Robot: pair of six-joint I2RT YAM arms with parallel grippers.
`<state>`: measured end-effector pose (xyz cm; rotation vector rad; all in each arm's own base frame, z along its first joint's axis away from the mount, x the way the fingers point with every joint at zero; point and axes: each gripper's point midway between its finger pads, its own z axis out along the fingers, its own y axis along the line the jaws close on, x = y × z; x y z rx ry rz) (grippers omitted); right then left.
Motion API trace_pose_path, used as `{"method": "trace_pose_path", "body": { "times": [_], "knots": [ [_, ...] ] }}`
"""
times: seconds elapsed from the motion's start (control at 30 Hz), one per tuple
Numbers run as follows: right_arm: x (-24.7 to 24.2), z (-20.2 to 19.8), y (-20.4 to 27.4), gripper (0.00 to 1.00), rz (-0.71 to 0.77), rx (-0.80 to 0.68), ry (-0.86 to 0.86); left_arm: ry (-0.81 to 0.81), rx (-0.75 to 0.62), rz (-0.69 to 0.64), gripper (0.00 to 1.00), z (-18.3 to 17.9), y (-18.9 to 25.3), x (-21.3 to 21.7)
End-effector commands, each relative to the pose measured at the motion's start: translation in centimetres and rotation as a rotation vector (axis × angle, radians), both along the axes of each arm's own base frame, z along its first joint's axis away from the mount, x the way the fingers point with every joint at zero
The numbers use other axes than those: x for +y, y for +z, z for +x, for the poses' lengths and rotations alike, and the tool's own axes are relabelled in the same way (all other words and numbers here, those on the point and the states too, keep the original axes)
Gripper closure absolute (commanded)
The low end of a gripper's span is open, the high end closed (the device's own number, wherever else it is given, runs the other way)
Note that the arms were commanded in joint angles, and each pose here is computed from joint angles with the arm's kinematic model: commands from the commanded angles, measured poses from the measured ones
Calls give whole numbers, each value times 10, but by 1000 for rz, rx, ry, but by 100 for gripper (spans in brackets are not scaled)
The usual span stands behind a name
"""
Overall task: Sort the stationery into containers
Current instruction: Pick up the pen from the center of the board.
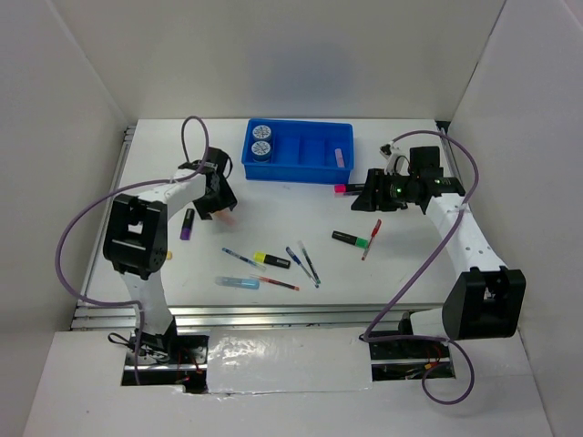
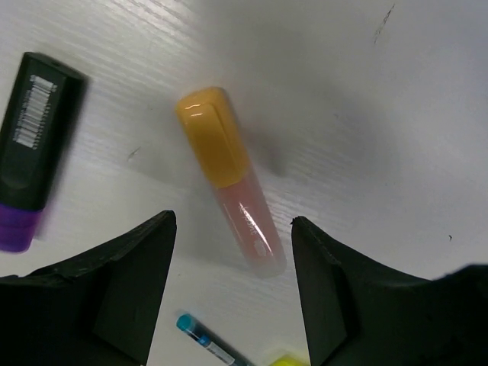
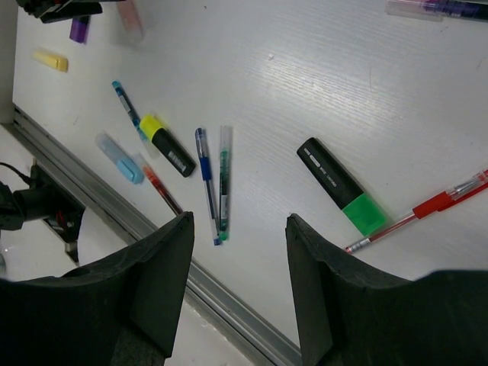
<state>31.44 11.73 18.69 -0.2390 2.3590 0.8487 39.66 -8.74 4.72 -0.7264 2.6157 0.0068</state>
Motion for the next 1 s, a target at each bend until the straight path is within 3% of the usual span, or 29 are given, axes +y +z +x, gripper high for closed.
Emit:
{"method": "trace_pose_path", "body": {
  "times": [0.0,0.23,0.43,0.53,0.57,0.67,0.97],
  "knots": [
    [1,1,9,42,-16,-19,15,-7,-17,-38,26,13,4,-13],
    [-1,-1,4,42,-20,-2,9,5,58,-44,36,7,-24,-13],
    [0,1,2,42,-16,2,12,-14,82,-92,58,-4,-32,-15],
    [0,1,3,42,-12,3,16,-58,59,-108,79,-6,-25,-22],
    [1,1,4,42,-10,0,18,-81,45,-113,87,-5,-20,-25],
    [0,-1,4,43,-12,-1,14,-152,-20,-140,99,0,4,-39],
    [-6,-5,2,43,-36,-41,17,-492,-399,-248,100,19,139,-126]
  ]
}}
